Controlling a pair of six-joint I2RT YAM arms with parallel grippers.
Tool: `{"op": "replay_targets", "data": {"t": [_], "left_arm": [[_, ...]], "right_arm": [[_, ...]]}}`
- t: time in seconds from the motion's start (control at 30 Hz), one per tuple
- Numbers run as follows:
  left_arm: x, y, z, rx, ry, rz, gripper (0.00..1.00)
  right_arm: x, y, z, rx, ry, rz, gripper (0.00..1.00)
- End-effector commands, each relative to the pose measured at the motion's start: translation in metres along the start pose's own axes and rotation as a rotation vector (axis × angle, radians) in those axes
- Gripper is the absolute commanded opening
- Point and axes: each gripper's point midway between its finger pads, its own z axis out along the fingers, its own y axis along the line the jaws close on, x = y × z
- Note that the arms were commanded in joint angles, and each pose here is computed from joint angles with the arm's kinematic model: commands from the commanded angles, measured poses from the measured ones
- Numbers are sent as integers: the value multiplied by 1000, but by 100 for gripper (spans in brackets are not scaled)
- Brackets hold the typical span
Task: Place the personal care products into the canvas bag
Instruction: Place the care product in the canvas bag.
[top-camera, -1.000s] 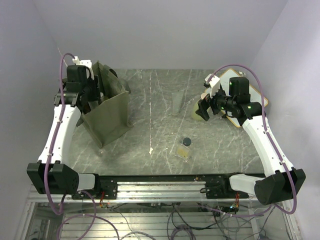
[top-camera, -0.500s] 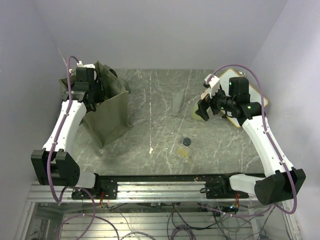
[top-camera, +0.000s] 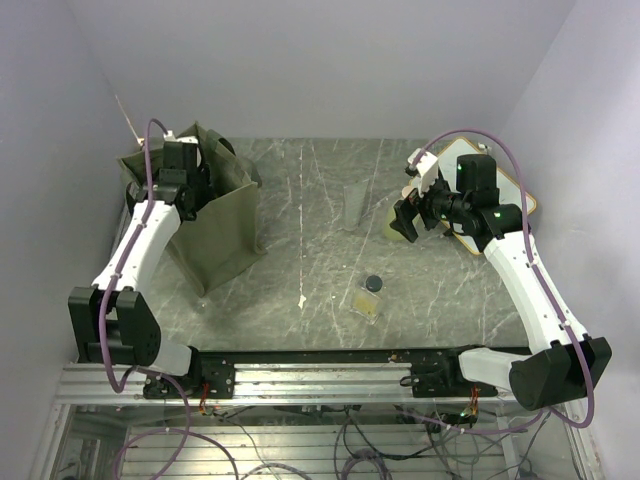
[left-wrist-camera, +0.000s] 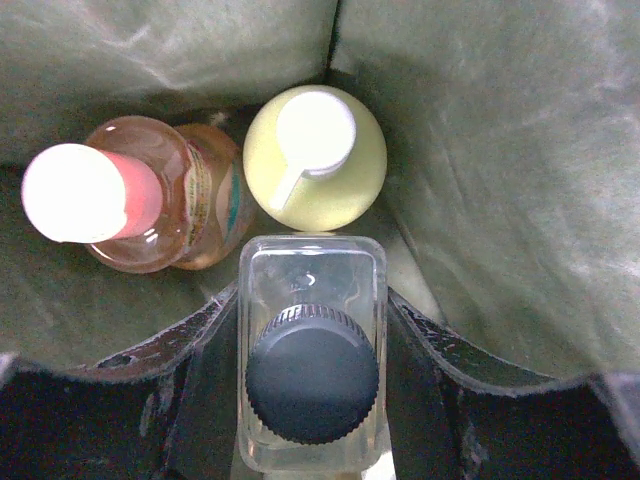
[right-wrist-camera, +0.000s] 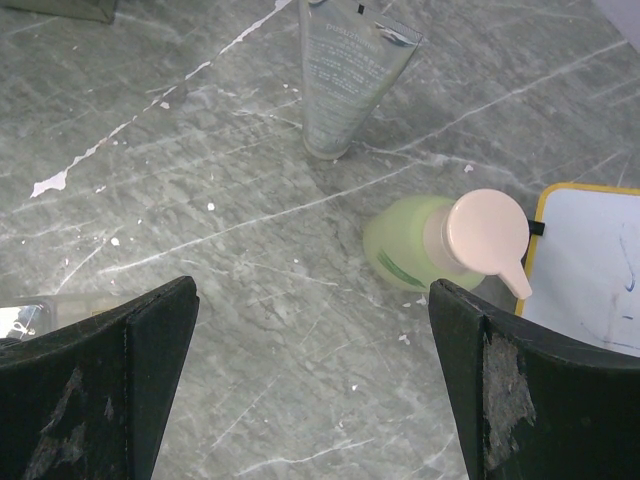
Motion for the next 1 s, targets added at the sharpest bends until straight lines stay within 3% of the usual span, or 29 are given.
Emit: {"op": "replay_targets", "data": {"t": [0.0, 0.33, 0.67, 0.97], "left_arm": [[-34, -22, 5, 84, -136, -37, 16], [-10, -27, 24, 116, -80, 7, 23], [4, -28, 30, 129, -68, 15, 43], [8, -29, 35, 130, -47, 20, 50]], "right_arm": [[-4, 1, -2, 6, -14, -25, 100], [-4, 1, -2, 8, -12, -23, 100], [-4, 1, 0, 2, -8, -20, 100], [-2, 1, 0, 9, -7, -26, 100]]}}
